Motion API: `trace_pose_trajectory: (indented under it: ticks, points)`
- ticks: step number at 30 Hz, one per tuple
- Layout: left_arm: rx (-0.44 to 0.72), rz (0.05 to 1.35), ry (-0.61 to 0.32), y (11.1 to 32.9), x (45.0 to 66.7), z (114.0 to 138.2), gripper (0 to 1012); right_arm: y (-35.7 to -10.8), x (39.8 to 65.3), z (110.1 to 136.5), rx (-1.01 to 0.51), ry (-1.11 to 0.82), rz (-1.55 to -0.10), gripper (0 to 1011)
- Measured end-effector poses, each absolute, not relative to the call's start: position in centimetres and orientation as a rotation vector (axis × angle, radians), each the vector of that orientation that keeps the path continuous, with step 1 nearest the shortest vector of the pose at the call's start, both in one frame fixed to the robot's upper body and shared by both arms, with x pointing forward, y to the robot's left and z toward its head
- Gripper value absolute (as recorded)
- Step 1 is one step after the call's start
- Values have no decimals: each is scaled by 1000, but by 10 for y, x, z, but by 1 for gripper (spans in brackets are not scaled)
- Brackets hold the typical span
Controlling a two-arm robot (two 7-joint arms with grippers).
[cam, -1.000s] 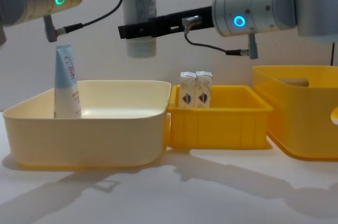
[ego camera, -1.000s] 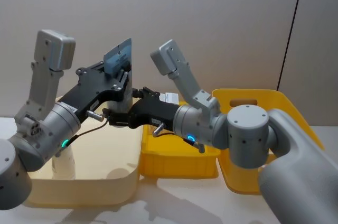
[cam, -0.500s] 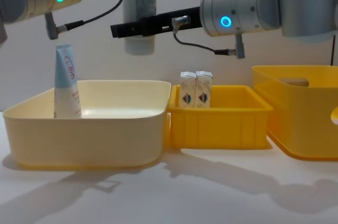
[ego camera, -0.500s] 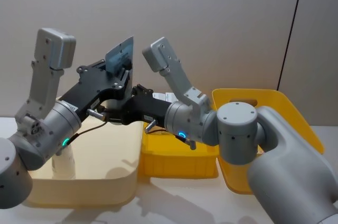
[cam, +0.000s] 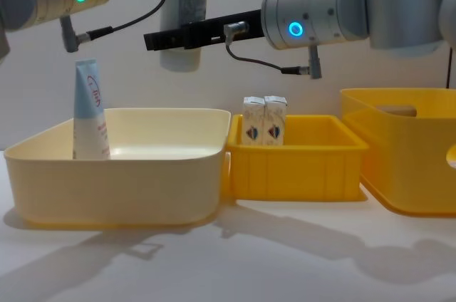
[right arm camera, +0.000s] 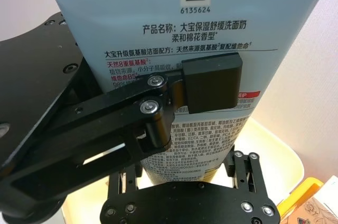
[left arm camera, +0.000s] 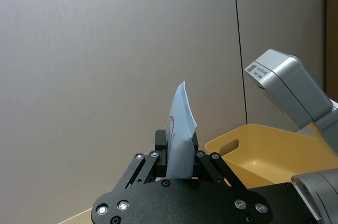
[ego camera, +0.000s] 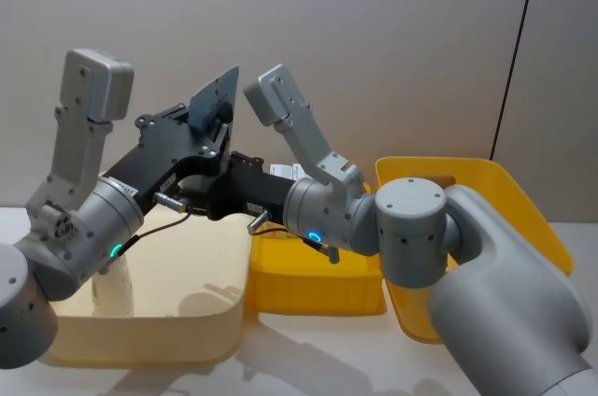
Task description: Bimanual collaborative sorting of washing and personal care products
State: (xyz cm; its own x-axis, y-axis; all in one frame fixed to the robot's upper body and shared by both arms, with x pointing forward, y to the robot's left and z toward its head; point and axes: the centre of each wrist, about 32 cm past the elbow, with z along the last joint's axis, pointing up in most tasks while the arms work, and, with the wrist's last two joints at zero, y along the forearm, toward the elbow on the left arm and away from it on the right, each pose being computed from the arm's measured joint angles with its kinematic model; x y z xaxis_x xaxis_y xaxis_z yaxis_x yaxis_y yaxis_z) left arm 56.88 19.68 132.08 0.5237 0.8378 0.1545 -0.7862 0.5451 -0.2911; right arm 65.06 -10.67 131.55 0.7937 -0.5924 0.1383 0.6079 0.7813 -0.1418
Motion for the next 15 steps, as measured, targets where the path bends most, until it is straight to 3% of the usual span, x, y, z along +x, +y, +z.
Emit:
trace_pose_trajectory:
  ticks: [6,15]
  points:
    - [-195,979,-291,197,569,1321,215,-106,651,1315,-183,-86,-647,703]
    - [-195,979,-291,197,569,1321,215,-105,652,1316,-183,-85,-646,658]
